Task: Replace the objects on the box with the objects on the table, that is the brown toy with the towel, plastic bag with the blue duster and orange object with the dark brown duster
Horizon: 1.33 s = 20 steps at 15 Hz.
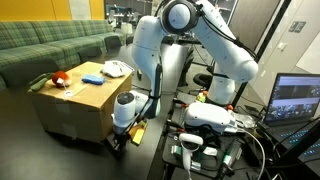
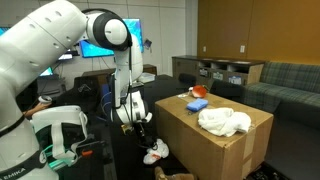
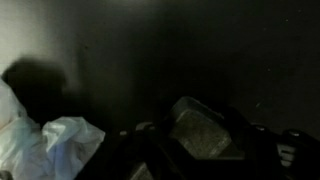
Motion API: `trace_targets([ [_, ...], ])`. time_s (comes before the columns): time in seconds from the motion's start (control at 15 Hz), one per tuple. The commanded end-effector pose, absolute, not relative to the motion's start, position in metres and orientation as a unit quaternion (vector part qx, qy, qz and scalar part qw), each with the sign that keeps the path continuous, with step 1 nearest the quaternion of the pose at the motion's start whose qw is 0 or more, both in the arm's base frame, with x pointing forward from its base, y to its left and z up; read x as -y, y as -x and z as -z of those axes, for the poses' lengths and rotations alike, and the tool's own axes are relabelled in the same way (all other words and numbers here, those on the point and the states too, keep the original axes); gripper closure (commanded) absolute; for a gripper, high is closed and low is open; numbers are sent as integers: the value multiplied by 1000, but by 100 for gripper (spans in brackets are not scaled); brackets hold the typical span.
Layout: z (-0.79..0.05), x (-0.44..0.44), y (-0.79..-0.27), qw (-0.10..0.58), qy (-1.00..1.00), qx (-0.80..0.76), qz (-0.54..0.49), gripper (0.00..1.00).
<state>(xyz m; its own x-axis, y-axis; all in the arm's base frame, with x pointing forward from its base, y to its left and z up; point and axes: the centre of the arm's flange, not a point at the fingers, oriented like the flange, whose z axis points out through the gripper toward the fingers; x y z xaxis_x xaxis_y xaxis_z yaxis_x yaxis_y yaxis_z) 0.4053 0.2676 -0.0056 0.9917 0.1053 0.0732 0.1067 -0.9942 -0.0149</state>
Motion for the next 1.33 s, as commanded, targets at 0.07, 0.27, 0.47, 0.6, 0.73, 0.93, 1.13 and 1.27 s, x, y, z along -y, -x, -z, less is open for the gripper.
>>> trace_targets([
  [0.07,9,-271,-408,11,998,54,38,61],
  [0.27,10,-273,-408,4,998,53,40,61],
  [0.47,7,-274,-408,2,998,54,41,61],
  [0.6,3,-274,-407,1,998,55,44,61],
  [0.73,1,-271,-407,-3,997,60,47,61],
  [0.93,-5,-265,-407,-12,996,67,50,61],
  [1.13,-11,-254,-407,-33,995,73,57,61],
  [1.27,-19,-243,-405,-44,995,75,56,61],
])
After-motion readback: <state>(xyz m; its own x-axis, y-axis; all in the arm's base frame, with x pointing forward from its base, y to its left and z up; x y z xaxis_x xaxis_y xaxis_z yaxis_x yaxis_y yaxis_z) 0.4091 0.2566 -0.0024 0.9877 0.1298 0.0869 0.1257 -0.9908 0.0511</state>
